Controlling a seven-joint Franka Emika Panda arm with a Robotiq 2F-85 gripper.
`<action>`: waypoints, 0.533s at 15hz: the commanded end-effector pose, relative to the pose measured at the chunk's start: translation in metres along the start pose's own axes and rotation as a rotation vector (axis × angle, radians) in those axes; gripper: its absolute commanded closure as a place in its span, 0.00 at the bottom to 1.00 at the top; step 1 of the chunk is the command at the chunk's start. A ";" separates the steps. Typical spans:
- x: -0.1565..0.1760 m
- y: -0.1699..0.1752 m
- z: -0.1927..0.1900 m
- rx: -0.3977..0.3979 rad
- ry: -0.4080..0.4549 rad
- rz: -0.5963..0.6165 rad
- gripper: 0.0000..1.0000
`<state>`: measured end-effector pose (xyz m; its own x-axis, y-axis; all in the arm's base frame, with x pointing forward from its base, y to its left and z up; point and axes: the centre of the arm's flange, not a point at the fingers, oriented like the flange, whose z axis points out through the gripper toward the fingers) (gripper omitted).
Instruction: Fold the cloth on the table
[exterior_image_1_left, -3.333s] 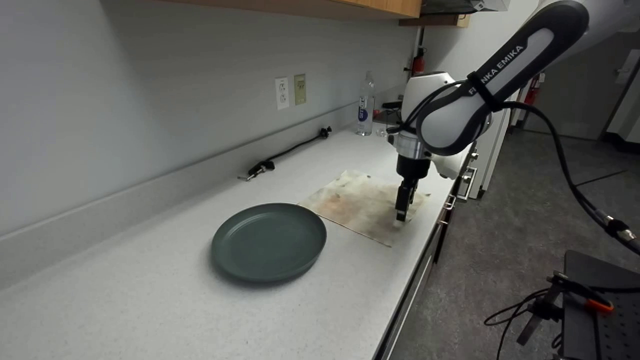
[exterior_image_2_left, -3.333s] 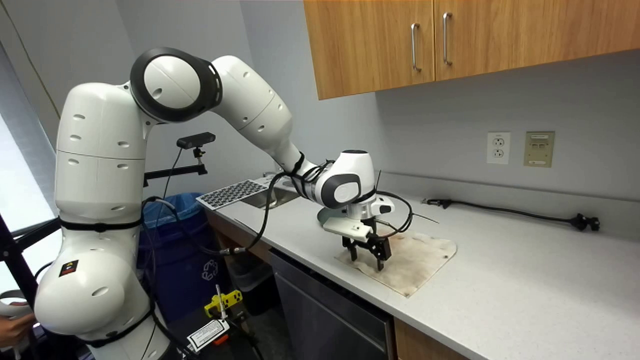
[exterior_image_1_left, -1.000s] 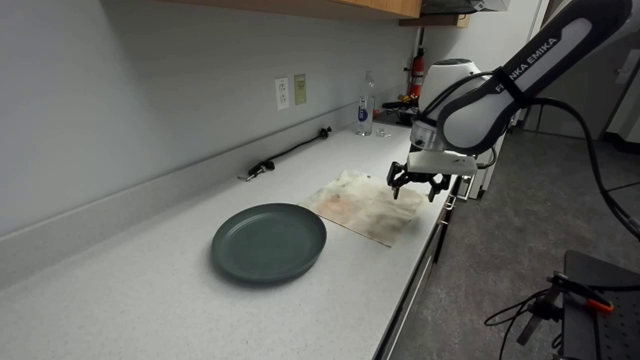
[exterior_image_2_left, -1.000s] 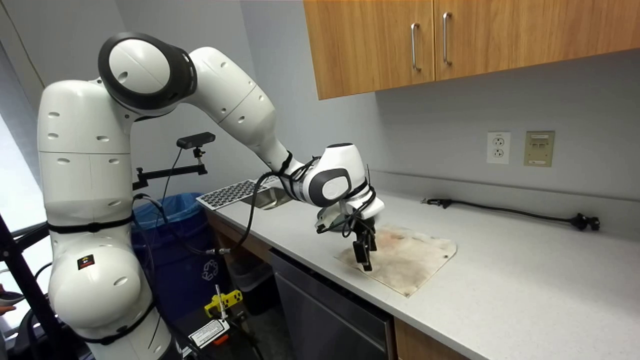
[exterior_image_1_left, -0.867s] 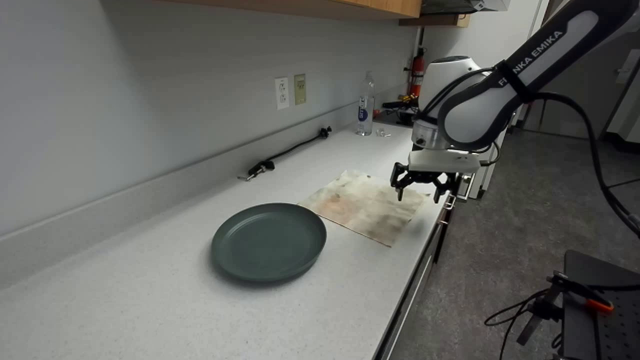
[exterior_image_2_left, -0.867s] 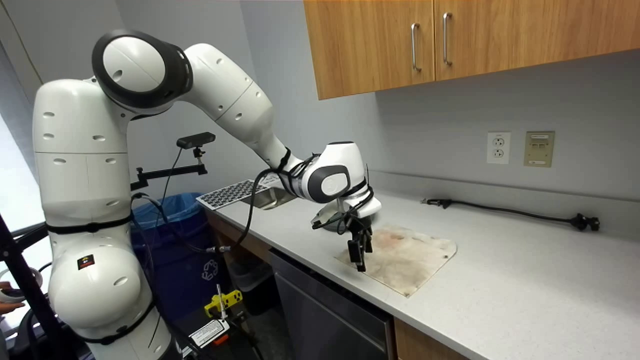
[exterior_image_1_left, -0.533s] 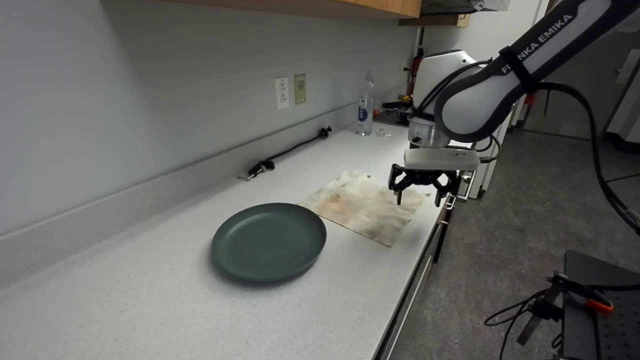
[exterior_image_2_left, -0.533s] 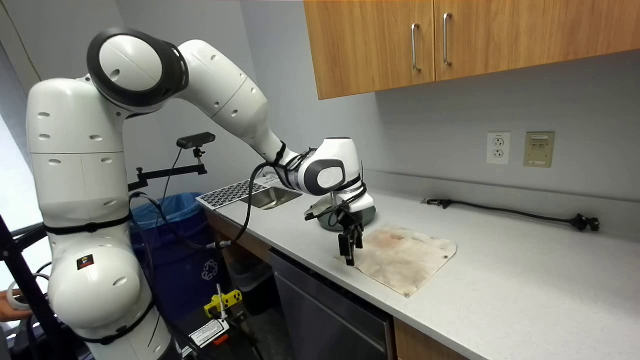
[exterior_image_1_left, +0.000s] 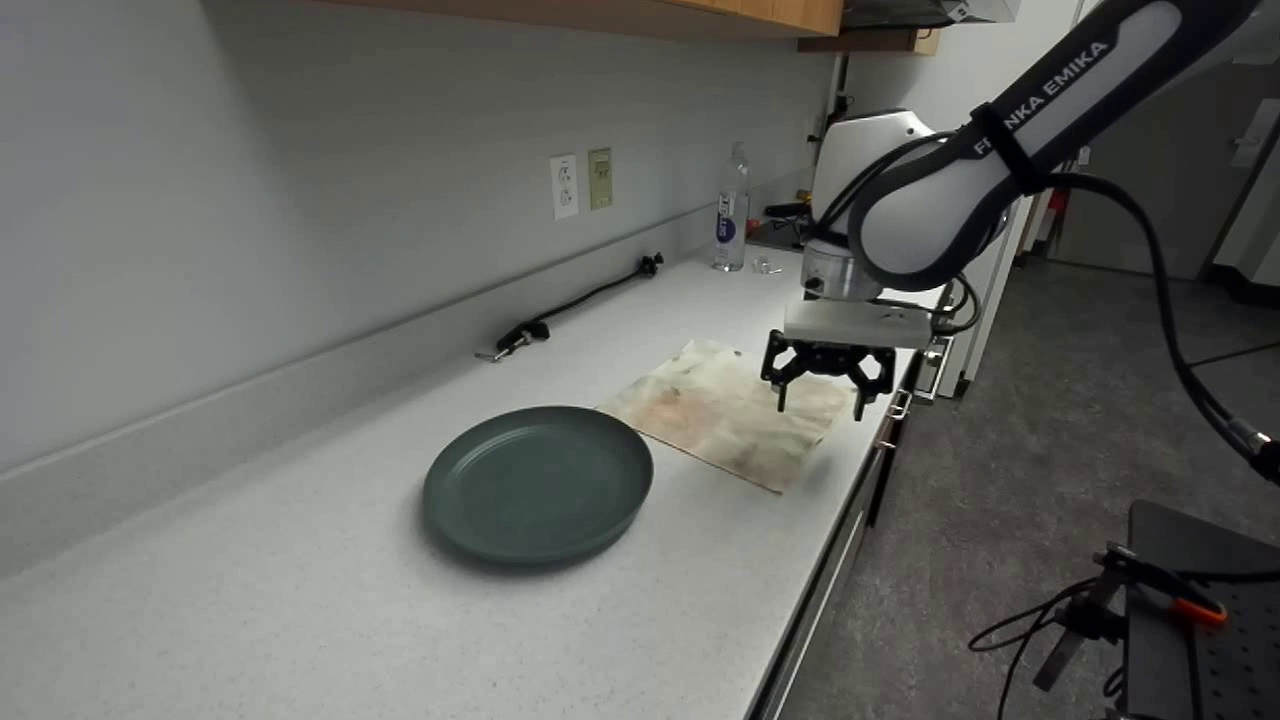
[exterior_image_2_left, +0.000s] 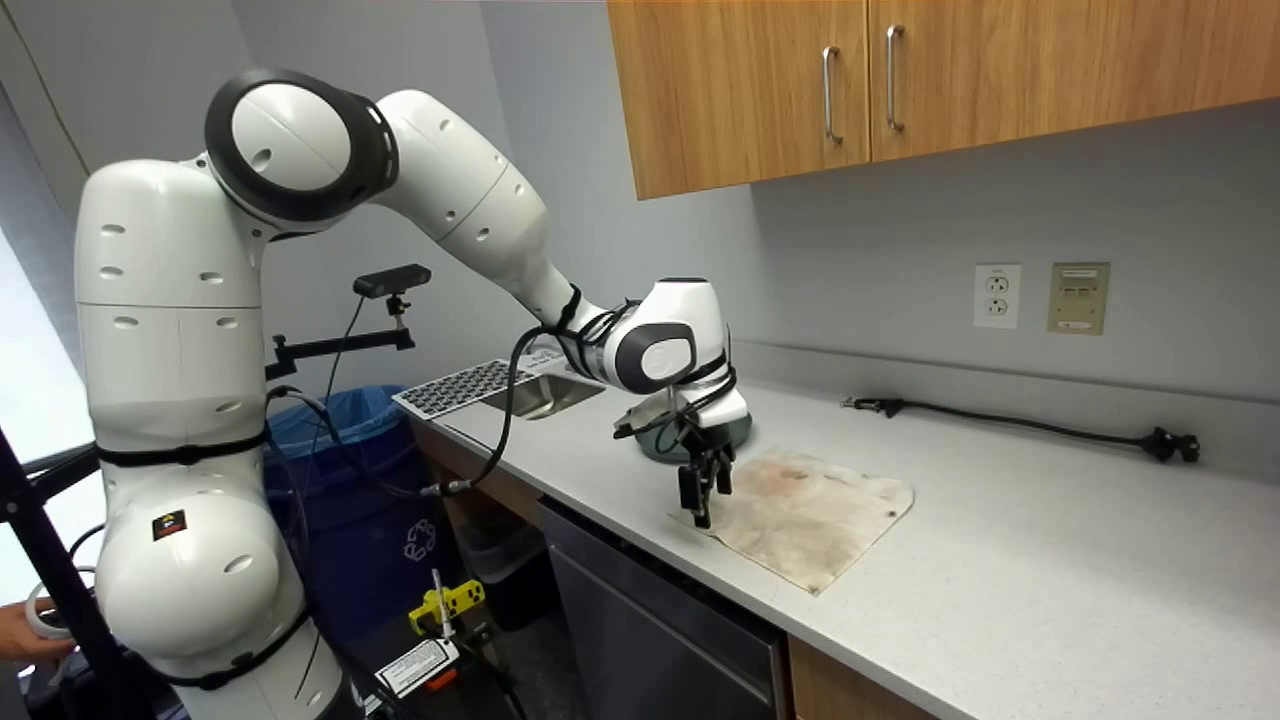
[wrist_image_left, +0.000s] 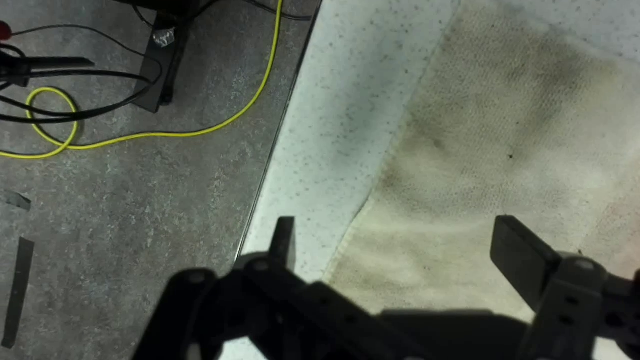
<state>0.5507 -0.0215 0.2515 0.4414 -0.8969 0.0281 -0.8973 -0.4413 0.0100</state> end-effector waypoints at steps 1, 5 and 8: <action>0.008 -0.009 0.013 0.033 0.001 0.045 0.00; 0.012 -0.010 0.023 0.054 0.010 0.063 0.00; 0.015 -0.007 0.031 0.058 0.008 0.076 0.00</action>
<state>0.5585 -0.0286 0.2282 0.4032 -0.9143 0.0395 -0.9142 -0.4043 -0.0262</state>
